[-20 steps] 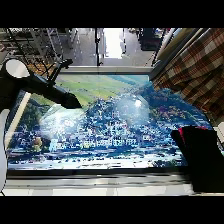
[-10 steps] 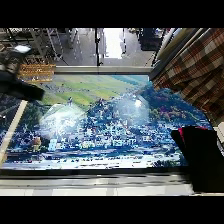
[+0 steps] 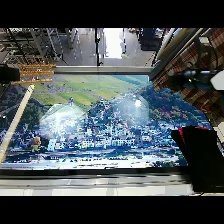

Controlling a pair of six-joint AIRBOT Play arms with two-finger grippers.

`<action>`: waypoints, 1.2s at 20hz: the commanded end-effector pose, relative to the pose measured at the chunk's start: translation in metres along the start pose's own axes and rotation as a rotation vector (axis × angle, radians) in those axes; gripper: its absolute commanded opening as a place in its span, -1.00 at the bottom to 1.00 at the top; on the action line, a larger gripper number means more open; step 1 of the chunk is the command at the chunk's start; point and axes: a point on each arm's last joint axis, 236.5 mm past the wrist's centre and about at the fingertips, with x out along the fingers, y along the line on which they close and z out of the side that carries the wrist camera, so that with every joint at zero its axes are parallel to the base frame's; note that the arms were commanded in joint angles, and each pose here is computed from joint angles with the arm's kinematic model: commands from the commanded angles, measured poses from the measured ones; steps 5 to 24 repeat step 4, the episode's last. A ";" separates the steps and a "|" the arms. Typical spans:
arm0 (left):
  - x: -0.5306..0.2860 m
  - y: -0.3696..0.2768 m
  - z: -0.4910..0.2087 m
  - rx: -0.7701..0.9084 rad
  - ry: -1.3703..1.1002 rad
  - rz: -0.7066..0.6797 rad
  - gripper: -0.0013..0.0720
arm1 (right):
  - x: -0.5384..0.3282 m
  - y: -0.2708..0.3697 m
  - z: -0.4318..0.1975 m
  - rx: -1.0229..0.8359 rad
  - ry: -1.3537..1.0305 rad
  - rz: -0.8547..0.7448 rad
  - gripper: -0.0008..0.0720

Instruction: Fold the clothes and pants, and hang the long-sleeved shirts on hangers.

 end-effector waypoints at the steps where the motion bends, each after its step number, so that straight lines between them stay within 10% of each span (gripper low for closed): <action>1: 0.014 0.003 0.001 -0.011 0.004 0.010 -0.94 | 0.001 0.011 0.044 -0.092 -0.181 -0.045 0.48; 24: 0.026 0.001 -0.004 -0.009 0.029 0.008 -0.94 | 0.001 0.011 0.044 -0.092 -0.180 -0.046 0.46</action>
